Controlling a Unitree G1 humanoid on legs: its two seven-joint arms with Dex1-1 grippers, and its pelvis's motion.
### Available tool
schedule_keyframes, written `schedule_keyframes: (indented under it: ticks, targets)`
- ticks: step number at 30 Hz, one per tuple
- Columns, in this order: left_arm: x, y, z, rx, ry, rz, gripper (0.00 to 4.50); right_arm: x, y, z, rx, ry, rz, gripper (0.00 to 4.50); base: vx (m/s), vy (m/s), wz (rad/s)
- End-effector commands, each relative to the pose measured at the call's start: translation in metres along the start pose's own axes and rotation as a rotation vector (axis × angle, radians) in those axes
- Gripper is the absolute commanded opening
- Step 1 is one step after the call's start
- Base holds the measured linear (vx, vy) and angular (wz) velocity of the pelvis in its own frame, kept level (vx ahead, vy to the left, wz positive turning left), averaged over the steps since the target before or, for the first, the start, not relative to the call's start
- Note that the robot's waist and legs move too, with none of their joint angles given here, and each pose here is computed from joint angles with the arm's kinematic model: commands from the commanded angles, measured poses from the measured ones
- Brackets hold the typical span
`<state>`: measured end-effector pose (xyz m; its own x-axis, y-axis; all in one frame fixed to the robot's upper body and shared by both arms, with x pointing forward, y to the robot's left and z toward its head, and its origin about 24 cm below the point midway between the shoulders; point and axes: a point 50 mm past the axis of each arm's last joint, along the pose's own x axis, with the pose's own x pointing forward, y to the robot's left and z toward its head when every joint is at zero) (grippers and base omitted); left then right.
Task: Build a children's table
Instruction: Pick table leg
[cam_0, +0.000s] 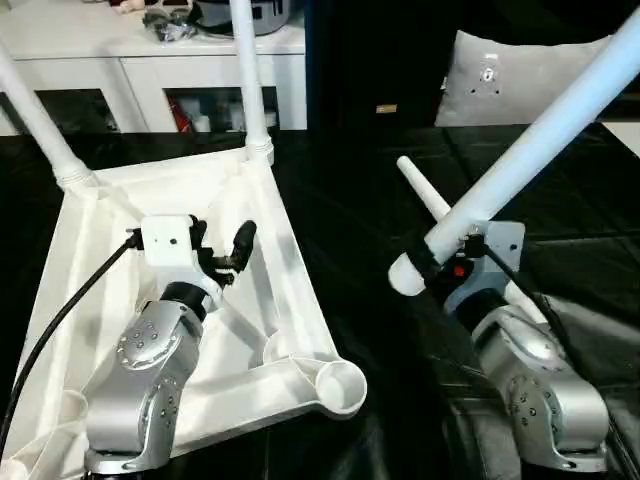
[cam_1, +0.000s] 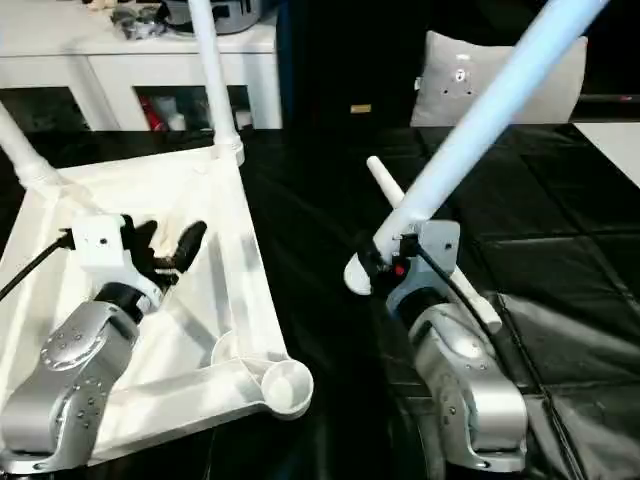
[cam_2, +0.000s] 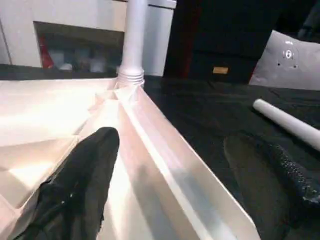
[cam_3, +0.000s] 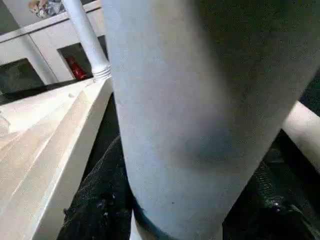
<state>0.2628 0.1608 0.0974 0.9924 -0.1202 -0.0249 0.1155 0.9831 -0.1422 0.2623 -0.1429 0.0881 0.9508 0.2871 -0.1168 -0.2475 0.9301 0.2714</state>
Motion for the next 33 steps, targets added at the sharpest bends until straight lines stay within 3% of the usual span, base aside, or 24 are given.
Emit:
schedule_keyframes:
  ticks: [1,11,23,33]
  targets:
    - [0.0011,-0.0013,-0.0010,0.014,0.000,0.001,3.76,0.0008,-0.0010,0.0063,-0.025,-0.046,-0.010,1.88,0.000,0.000,0.00]
    - [0.0018,-0.0016,-0.0034,0.062,0.012,-0.008,3.76,0.0004,0.0057,0.0054,-0.109,-0.055,0.031,1.88,-0.057,0.007,0.00]
    - [0.0036,0.0010,-0.0024,0.081,-0.001,0.000,3.76,0.0016,0.0053,0.0045,-0.131,-0.060,0.049,1.88,-0.134,0.029,0.06]
    - [0.0007,0.0044,-0.0077,0.118,0.017,0.019,3.76,0.0015,-0.0010,0.0061,-0.149,-0.063,0.052,1.88,-0.011,0.046,-0.03]
